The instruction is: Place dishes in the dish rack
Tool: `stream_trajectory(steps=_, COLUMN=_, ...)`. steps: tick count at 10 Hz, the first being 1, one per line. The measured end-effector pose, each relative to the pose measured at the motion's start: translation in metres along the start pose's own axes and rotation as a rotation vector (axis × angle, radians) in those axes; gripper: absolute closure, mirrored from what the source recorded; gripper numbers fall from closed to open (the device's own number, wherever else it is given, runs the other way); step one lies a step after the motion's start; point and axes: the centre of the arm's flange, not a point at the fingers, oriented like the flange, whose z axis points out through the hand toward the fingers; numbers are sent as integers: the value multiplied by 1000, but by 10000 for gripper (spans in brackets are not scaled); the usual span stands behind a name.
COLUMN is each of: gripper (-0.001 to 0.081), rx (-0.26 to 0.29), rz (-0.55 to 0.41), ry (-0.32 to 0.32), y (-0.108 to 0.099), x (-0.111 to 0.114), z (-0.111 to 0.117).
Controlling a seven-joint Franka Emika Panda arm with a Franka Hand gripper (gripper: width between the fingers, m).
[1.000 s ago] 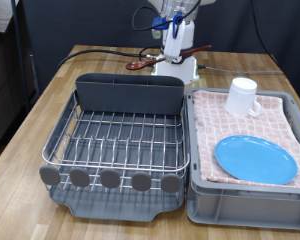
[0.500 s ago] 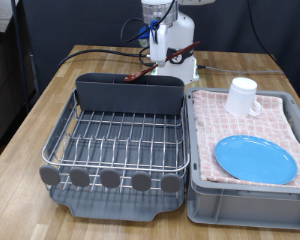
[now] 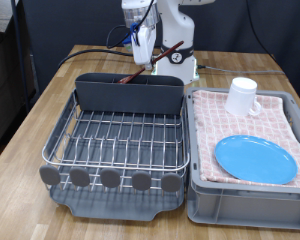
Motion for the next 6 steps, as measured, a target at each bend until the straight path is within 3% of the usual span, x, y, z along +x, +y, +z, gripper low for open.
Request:
stream_trajectory(steps=5, gripper=715, rx=47, rz=12, ry=45, y=-10, x=4, z=13)
stream_trajectory(steps=6, gripper=679, rx=70, rz=8, ry=66, y=-11, x=3, z=13)
